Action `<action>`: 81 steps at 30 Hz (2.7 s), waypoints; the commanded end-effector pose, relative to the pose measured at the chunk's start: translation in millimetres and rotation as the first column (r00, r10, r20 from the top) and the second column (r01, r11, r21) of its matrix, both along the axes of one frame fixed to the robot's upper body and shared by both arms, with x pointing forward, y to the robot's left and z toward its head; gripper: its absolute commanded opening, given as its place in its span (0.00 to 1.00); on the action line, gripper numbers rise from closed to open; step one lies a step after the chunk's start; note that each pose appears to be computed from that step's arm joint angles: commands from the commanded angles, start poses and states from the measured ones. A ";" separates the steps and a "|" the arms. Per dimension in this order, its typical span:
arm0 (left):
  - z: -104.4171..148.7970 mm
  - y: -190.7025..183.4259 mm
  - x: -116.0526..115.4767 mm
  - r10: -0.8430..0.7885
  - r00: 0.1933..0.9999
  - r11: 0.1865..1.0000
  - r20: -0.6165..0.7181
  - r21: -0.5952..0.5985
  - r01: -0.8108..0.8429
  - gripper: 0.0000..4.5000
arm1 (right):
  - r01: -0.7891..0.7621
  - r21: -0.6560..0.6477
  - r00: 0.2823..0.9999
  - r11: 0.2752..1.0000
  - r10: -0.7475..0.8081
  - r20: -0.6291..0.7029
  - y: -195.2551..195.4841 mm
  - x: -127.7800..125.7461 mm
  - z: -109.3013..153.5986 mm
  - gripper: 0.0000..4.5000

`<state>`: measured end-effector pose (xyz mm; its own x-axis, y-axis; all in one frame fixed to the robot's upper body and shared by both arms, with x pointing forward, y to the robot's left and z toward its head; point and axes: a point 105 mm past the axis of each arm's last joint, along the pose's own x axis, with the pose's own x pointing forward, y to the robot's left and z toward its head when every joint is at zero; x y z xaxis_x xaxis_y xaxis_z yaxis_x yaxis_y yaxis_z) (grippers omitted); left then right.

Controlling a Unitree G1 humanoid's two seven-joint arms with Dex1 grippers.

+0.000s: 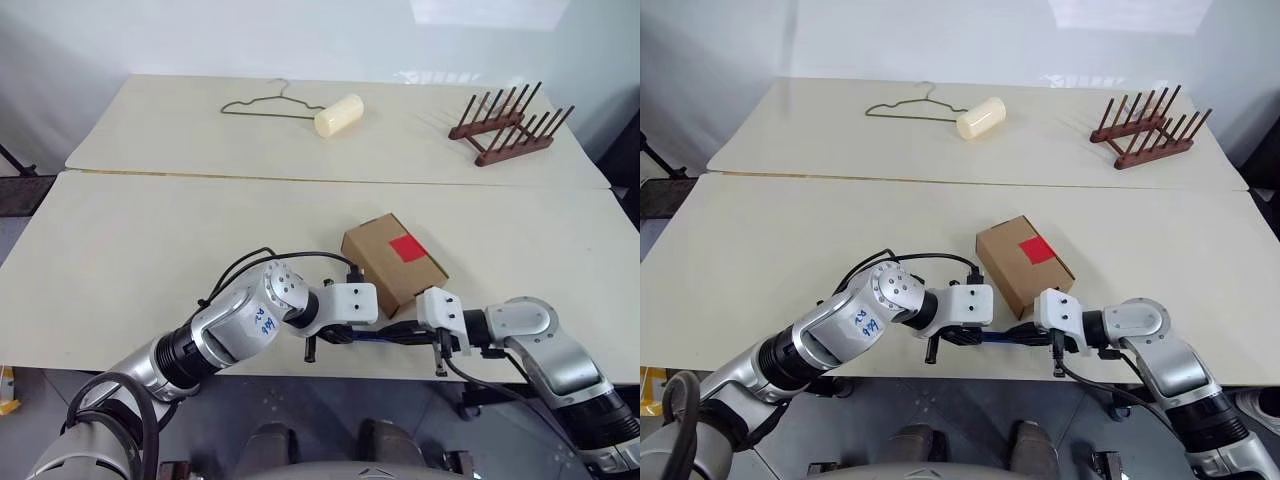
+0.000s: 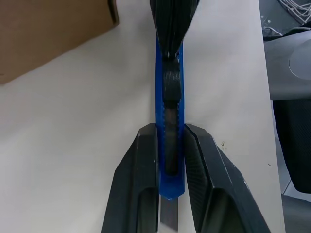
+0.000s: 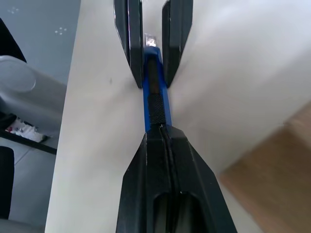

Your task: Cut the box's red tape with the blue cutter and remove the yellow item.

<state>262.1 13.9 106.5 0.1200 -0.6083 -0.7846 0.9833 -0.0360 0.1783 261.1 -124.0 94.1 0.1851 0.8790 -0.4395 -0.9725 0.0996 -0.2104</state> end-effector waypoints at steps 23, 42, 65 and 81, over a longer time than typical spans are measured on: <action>37.6 46.1 2.1 -0.097 0.828 0.915 0.552 -0.277 0.292 0.10 | 0.512 0.258 0.757 0.819 -0.289 -0.586 -66.2 -30.3 111.0 0.61; 52.4 17.0 -3.4 -0.128 0.767 0.841 0.629 -0.340 0.420 0.10 | 0.665 0.150 0.553 0.732 -0.348 -0.757 -14.9 -26.2 91.4 0.91; 51.2 14.5 -3.1 -0.131 0.776 0.852 0.617 -0.331 0.406 0.10 | 0.635 0.103 0.524 0.766 -0.329 -0.785 -1.7 -19.1 81.6 0.42; 52.0 16.6 -3.2 -0.130 0.779 0.859 0.613 -0.323 0.397 0.10 | 0.624 0.086 0.507 0.777 -0.319 -0.801 1.8 -21.8 75.2 0.42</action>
